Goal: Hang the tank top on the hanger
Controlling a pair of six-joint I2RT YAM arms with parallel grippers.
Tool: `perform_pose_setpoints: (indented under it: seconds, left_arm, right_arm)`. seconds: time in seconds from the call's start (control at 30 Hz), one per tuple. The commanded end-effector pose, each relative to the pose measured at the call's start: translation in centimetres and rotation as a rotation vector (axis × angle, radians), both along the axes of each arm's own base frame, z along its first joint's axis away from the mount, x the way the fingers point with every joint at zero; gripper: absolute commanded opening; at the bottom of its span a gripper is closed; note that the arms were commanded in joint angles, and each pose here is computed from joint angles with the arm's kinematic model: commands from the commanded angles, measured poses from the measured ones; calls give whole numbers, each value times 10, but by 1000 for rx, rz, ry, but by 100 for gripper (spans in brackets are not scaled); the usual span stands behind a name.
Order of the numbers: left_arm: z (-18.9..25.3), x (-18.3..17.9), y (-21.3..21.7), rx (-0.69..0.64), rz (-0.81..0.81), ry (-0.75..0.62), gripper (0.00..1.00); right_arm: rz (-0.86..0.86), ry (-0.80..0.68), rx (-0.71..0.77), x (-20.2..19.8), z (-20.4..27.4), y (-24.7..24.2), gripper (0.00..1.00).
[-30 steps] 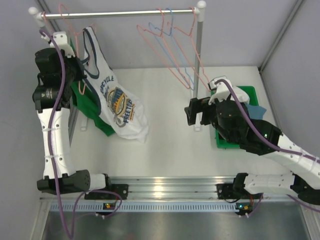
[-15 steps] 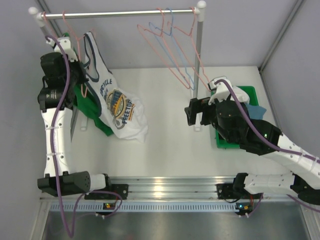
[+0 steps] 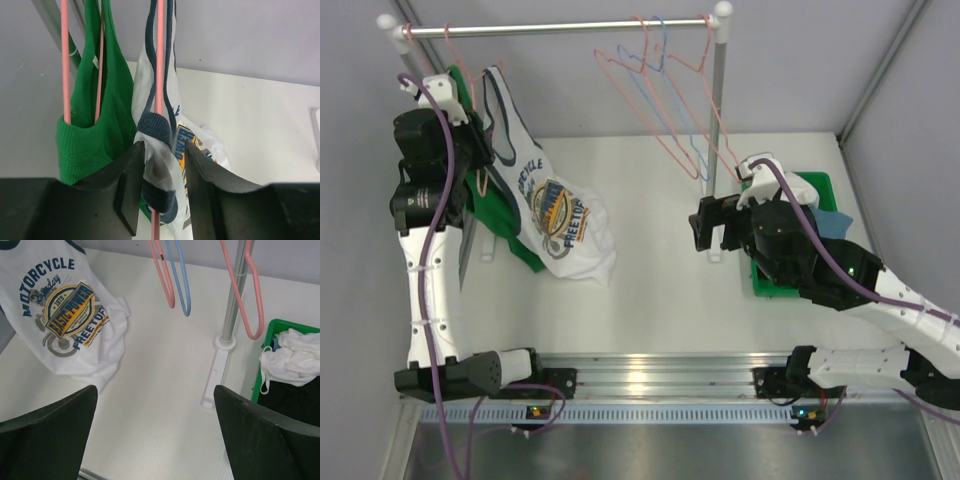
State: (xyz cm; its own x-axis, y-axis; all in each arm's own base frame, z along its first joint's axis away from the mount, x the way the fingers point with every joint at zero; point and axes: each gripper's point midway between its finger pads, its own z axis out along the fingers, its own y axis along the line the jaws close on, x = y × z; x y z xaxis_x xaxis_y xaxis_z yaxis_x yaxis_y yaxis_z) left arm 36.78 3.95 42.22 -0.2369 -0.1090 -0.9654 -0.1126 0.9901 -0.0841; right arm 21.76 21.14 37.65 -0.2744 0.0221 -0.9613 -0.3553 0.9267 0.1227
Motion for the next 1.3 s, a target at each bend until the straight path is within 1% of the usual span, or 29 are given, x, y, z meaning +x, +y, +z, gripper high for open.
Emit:
perform_pose_setpoints:
  seconds: [0.0,0.23,0.37,0.47,0.5,0.53,0.6,0.63,0.67,0.7,0.73,0.77,0.83,0.9,0.93,0.97,1.03,1.07,1.1,1.13,1.17,1.23,1.27]
  left_arm:
    - [37,-12,6,14,38,-106,44]
    - [59,-30,-2,-10,18,-158,48]
    - [69,-42,-9,-28,-3,-184,48]
    - [78,-49,-27,-78,-86,-210,48]
    - [81,-53,-40,-95,-154,-222,48]
    - [81,-54,-45,-110,-177,-222,48]
    - [83,-58,-60,-169,-240,-228,46]
    - [86,-59,-72,-192,-310,-244,45]
    - [87,-61,-80,-250,-338,-246,44]
    - [81,-61,-86,-283,-367,-234,43]
    - [86,-63,-97,-304,-433,-258,43]
    - [84,-64,-104,-358,-449,-250,42]
    - [72,-60,-114,-388,-466,-234,42]
    - [53,-58,-147,-390,-523,-176,41]
    - [46,-58,-159,-378,-538,-157,41]
    - [31,-58,-181,-347,-551,-123,40]
    - [15,-61,-197,-340,-554,-86,40]
    - [-9,-62,-208,-348,-566,-37,40]
    - [-12,-64,-214,-364,-585,-47,40]
    - [-23,-66,-220,-390,-592,-17,40]
    - [-52,-72,-234,-392,-619,48,39]
    - [-75,-75,-243,-382,-603,80,38]
    - [-105,-85,-256,-372,-621,142,37]
  right_arm:
    - [-5,0,12,3,3,-1,100]
    - [-1,2,8,5,2,2,100]
    - [-2,7,3,6,-1,4,100]
    - [-3,13,2,6,-4,4,100]
    - [-4,13,4,6,-4,4,100]
    - [-6,13,8,6,-4,4,100]
    - [-11,20,8,6,-9,3,100]
    - [-11,22,5,6,-12,2,100]
    - [-17,25,13,6,-13,1,100]
    - [-22,29,11,6,-16,0,100]
    - [-28,33,10,6,-19,-1,100]
    - [-37,38,13,6,-21,-3,100]
    - [-46,46,13,6,-27,-5,100]
    - [-56,54,19,6,-32,-7,100]
    - [-59,60,14,5,-37,-9,100]
    - [-69,66,19,5,-39,-11,100]
    - [-80,76,23,4,-46,-14,100]
    - [-85,82,32,4,-48,-15,100]
    - [-89,86,39,3,-49,-17,100]
    - [-93,93,32,1,-57,-20,100]
    - [-95,98,39,0,-60,-20,100]
    - [-103,110,40,-2,-72,-24,100]
    - [-106,122,48,-3,-77,-25,100]
